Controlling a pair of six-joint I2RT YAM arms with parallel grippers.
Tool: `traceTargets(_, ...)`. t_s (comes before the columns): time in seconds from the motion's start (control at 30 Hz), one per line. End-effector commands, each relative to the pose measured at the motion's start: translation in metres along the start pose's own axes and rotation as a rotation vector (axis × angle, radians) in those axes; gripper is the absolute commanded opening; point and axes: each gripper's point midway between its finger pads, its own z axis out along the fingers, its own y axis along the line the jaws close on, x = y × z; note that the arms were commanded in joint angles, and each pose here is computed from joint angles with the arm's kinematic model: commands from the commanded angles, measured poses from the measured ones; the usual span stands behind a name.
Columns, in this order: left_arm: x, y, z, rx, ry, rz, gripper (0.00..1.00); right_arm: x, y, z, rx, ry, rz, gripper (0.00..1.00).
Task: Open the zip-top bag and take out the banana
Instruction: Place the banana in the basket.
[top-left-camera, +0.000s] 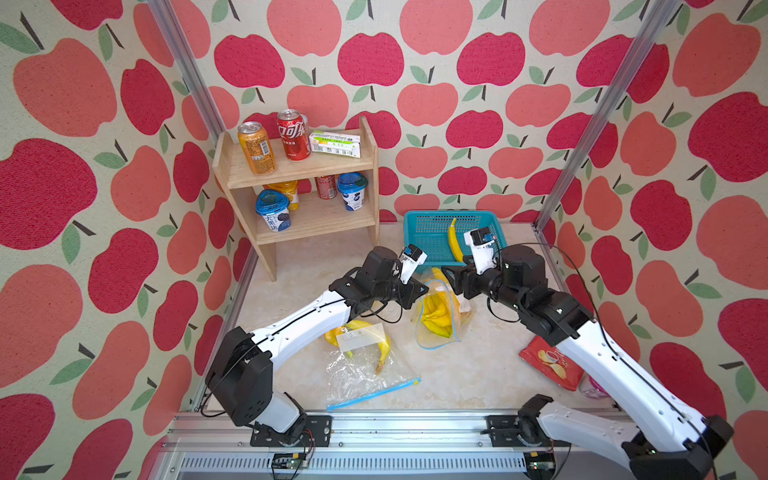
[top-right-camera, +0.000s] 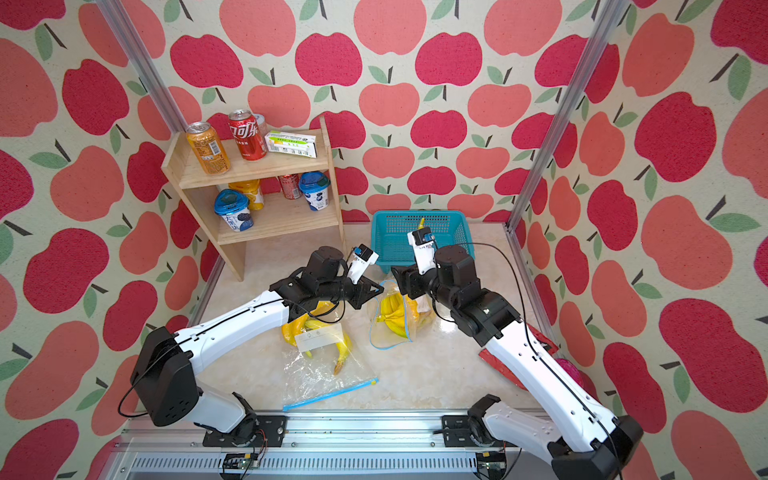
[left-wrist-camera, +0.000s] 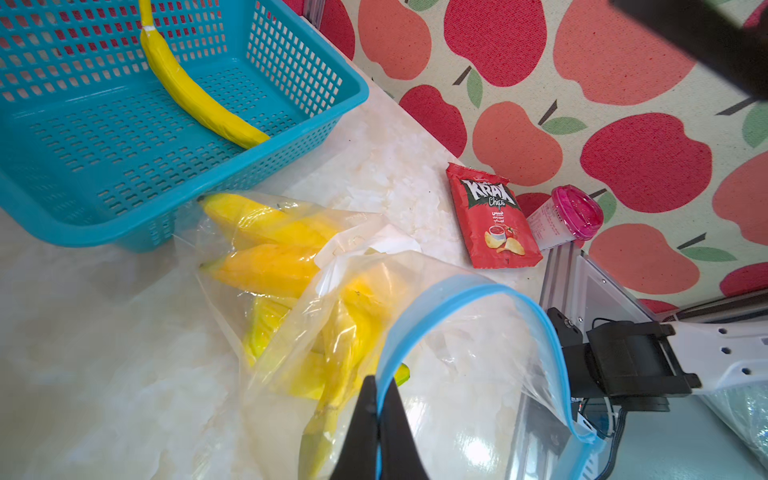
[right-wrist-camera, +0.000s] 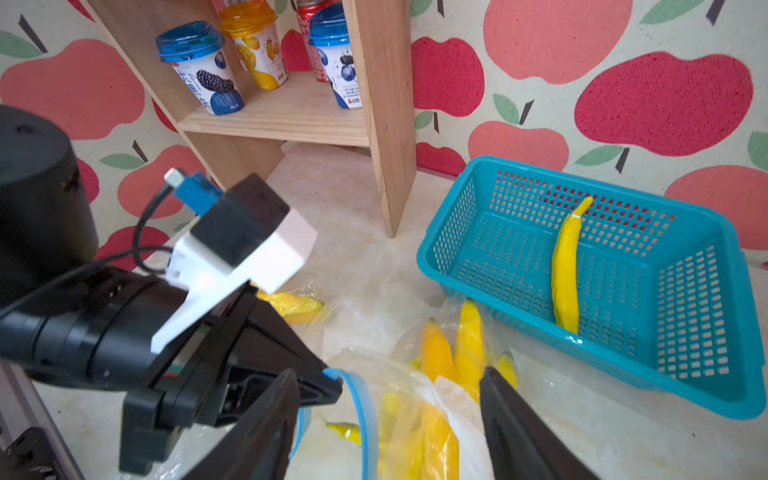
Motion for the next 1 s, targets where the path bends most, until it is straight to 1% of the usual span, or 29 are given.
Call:
traceTargets(0.0, -0.008, -0.012, 0.005, 0.043, -0.005, -0.026, 0.00, -0.002, 0.013, -0.043, -0.033, -0.085, 0.095, 0.67)
traceTargets(0.03, -0.007, -0.012, 0.008, 0.042, -0.001, -0.034, 0.00, 0.005, 0.025, -0.047, -0.080, -0.065, 0.099, 0.66)
traceTargets(0.1, -0.007, -0.011, 0.010, 0.045, -0.002, -0.053, 0.00, 0.026, 0.046, -0.045, -0.148, 0.011, 0.084, 0.63)
traceTargets(0.17, -0.007, -0.011, 0.010, 0.047, -0.012, -0.067, 0.00, 0.049, 0.072, -0.040, -0.220, 0.088, 0.018, 0.62)
traceTargets(0.27, -0.008, -0.014, 0.006, 0.055, -0.021, -0.090, 0.00, 0.070, 0.092, -0.035, -0.252, 0.155, -0.026, 0.62)
traceTargets(0.4, -0.013, -0.024, 0.006, 0.077, -0.038, -0.092, 0.00, 0.098, 0.104, -0.026, -0.290, 0.228, 0.009, 0.59)
traceTargets(0.5, -0.017, -0.031, 0.005, 0.093, -0.053, -0.086, 0.00, 0.119, 0.092, -0.021, -0.223, 0.266, 0.024, 0.58)
traceTargets(0.57, -0.017, -0.033, 0.002, 0.098, -0.061, -0.088, 0.00, 0.124, 0.082, -0.021, -0.174, 0.256, 0.038, 0.56)
traceTargets(0.67, -0.015, -0.035, -0.004, 0.102, -0.069, -0.079, 0.00, 0.127, 0.079, -0.021, -0.171, 0.245, 0.055, 0.55)
traceTargets(0.77, -0.016, -0.040, -0.008, 0.118, -0.072, -0.073, 0.00, 0.142, 0.080, -0.012, -0.152, 0.300, 0.056, 0.54)
traceTargets(0.87, -0.017, -0.043, -0.012, 0.128, -0.077, -0.062, 0.00, 0.157, 0.068, -0.002, -0.065, 0.358, 0.037, 0.54)
traceTargets(0.97, -0.016, -0.047, -0.018, 0.131, -0.079, -0.048, 0.00, 0.151, 0.052, -0.004, 0.006, 0.316, 0.038, 0.54)
